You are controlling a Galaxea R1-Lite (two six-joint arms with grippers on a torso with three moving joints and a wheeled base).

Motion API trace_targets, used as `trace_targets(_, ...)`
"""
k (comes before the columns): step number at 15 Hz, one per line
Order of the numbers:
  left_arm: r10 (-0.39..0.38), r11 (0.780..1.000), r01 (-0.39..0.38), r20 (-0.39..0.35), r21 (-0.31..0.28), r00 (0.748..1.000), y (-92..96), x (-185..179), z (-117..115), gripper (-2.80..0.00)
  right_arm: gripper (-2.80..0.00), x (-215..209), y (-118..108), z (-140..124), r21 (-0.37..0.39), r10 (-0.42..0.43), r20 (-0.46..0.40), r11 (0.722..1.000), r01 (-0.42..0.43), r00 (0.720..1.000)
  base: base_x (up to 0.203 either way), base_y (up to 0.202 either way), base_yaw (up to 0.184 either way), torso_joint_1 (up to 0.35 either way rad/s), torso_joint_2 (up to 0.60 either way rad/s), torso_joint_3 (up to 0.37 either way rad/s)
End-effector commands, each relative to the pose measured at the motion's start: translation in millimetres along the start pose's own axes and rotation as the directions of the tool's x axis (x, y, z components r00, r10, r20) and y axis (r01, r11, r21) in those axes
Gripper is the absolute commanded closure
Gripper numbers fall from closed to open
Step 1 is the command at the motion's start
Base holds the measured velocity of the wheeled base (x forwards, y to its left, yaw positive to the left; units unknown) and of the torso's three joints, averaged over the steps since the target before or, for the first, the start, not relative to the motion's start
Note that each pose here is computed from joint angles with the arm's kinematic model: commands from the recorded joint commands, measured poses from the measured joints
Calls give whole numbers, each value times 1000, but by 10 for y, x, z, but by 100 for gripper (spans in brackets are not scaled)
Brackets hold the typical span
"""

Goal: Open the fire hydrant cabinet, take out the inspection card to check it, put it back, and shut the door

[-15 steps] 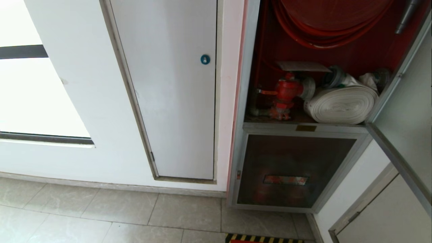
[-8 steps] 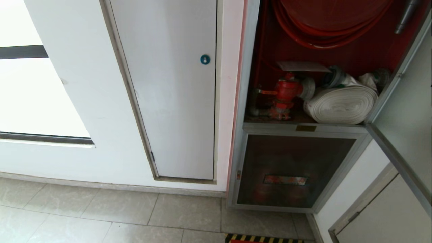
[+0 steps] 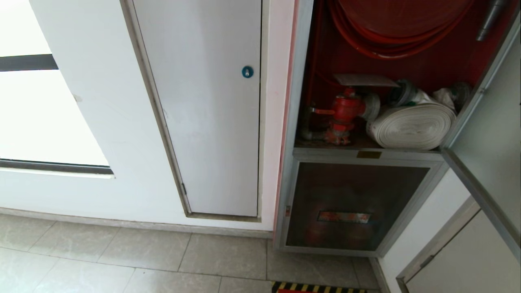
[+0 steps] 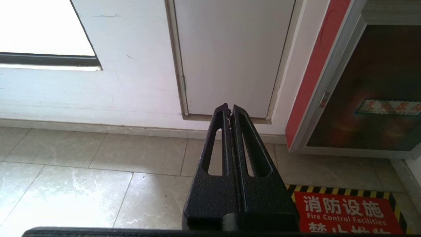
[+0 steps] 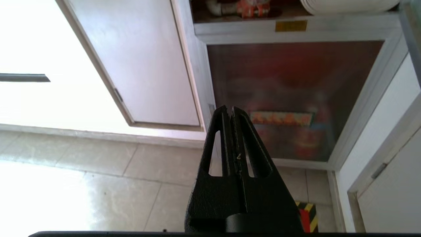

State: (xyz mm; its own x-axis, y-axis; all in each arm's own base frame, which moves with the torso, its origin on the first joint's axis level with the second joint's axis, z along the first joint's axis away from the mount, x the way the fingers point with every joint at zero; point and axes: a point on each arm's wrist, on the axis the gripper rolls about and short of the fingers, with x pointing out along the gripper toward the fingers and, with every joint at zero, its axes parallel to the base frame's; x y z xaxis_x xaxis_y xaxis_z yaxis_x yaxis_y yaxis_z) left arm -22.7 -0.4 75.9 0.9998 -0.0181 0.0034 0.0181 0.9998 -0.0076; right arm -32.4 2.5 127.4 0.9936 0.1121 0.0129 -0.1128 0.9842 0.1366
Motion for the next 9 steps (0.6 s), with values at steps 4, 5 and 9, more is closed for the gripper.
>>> trace_targets(4,0,1000,0,0,0,1000,0,1,1,0,0,-30,-39,-245,-27,-30,27,999,30,999,0,0,0,0,0,0)
trace_targets(5,0,1000,0,0,0,1000,0,1,1,0,0,0,-56,-310,-58,-49,17,997,50,999,0,0,0,0,0,0)
trace_targets(9,0,1000,0,0,0,1000,0,1,1,0,0,87,-105,-483,-120,-113,32,986,116,993,0,0,0,0,0,0)
